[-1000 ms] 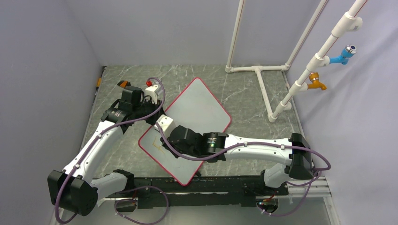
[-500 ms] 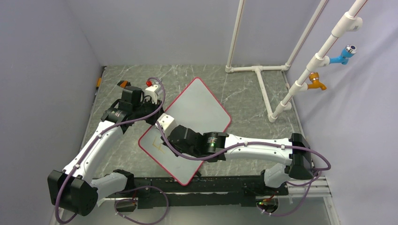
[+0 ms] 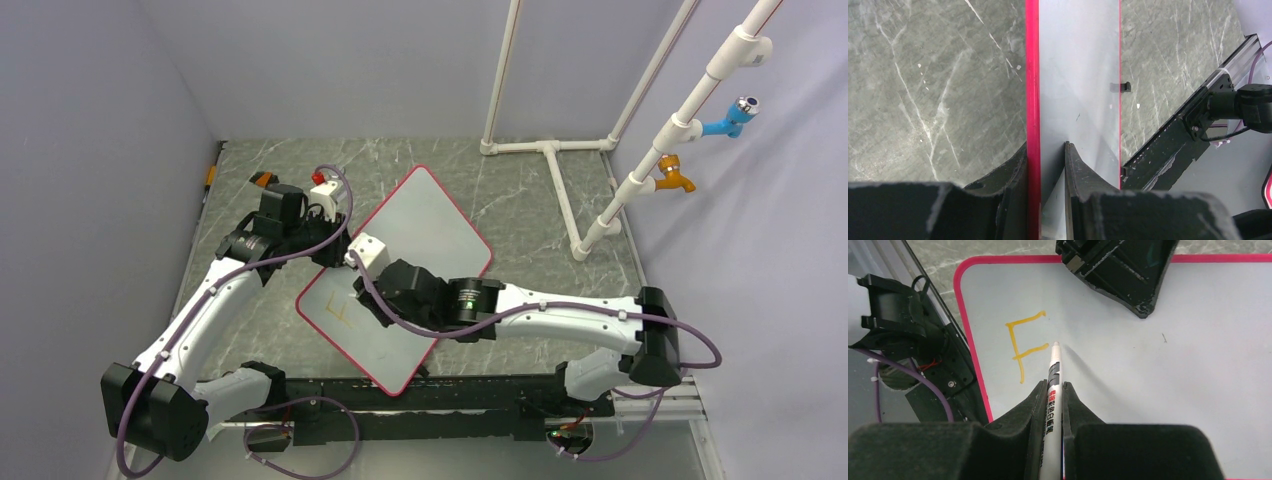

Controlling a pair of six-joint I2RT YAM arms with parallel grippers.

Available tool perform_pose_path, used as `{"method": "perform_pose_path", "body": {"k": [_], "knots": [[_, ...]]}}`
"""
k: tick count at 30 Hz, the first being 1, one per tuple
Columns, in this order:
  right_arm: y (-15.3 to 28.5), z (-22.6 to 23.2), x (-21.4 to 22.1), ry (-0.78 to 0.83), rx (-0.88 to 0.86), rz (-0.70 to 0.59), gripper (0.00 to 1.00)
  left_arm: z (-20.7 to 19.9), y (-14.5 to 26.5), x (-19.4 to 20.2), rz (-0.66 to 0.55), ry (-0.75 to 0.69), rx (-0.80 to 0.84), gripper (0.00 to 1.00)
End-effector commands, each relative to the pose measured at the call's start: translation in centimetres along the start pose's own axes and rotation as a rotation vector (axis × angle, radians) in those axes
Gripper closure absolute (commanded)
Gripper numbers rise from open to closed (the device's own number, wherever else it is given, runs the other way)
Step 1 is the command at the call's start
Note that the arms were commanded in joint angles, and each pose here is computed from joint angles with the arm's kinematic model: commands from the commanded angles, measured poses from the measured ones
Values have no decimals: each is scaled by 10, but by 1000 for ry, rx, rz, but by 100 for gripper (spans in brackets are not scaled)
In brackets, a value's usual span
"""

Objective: Write a sentence on the whiteboard

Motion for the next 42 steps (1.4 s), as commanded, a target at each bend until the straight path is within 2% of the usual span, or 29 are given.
{"method": "perform_pose_path", "body": {"k": [1, 19, 27, 35, 42], "knots": [[25, -1, -24, -29, -52, -145, 100, 10, 5, -12, -60, -112, -120, 100], [48, -20, -22, -33, -40, -184, 100, 7, 6, -26, -39, -112, -144, 100], [54, -27, -15, -3, -24, -159, 100, 10, 1, -20, -36, -130, -134, 100], [57, -40, -9, -12, -54, -146, 100, 11, -1, -18, -47, -138, -135, 100], [66, -41, -7, 10, -116, -188, 100, 12, 1, -15, -49, -137, -152, 100]]}}
Point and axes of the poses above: each gripper's point midway between its finger pads, its own y axis back along the fingers, its own z axis along the line the jaws close on, x = y × z, the point moved 8 cm from there along y, back along the fingers, and after that the axes turned 3 degrees about -y, right-handed, at the moved point
